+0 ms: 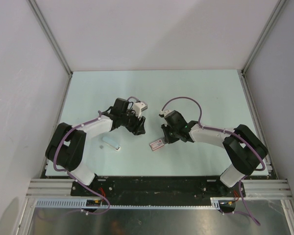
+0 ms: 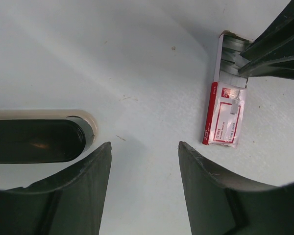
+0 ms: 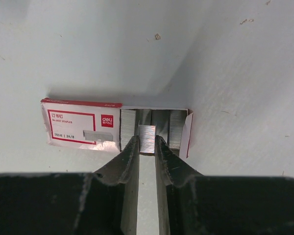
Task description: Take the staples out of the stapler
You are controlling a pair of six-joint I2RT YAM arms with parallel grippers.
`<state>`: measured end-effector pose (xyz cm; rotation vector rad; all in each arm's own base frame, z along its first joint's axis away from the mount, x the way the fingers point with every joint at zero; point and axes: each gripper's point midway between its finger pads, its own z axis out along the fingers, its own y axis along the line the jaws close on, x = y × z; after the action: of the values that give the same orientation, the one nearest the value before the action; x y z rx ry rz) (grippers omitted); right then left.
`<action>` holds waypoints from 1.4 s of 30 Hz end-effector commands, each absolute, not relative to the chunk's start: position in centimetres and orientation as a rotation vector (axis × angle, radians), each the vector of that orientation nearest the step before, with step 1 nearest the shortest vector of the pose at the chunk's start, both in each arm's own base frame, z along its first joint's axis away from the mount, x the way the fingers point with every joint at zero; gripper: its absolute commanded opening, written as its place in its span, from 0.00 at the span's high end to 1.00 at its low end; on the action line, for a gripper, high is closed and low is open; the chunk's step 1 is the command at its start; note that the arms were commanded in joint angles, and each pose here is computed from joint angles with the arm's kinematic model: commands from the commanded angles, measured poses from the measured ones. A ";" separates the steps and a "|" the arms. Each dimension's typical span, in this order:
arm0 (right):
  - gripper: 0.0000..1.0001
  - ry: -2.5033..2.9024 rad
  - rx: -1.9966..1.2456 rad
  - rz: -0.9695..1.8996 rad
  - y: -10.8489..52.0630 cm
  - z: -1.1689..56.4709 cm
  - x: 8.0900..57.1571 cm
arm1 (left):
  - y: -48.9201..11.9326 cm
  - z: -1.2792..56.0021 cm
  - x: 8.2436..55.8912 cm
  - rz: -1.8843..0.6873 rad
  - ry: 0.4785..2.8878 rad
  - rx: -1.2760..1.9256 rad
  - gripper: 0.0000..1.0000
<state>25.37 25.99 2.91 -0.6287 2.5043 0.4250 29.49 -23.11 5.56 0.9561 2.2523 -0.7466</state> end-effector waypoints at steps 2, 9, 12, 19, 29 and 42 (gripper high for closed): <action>0.82 2.458 -0.633 0.420 26.7 4.3 26.5 | -23.5 7.2 29.8 -0.729 2.146 1.021 0.38; 0.77 2.459 -0.638 0.420 26.7 4.3 26.3 | -23.5 7.2 29.8 -0.732 2.147 1.021 0.38; 0.75 2.454 -0.629 0.399 26.6 4.4 26.5 | -23.5 7.2 29.7 -0.735 2.148 1.021 0.38; 0.69 2.444 -0.631 0.388 26.6 4.5 26.6 | -23.6 7.3 29.6 -0.749 2.142 1.025 0.38; 0.70 2.293 -0.615 0.554 28.3 10.1 26.8 | -23.6 7.4 29.6 -0.747 2.141 1.026 0.38; 0.84 2.366 -0.341 0.540 23.9 10.9 29.2 | -24.0 7.2 29.1 -0.741 2.122 1.069 0.41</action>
<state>28.41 25.51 12.06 -0.4533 2.2983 0.5714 29.29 -23.20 5.49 0.9669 2.2495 -0.7482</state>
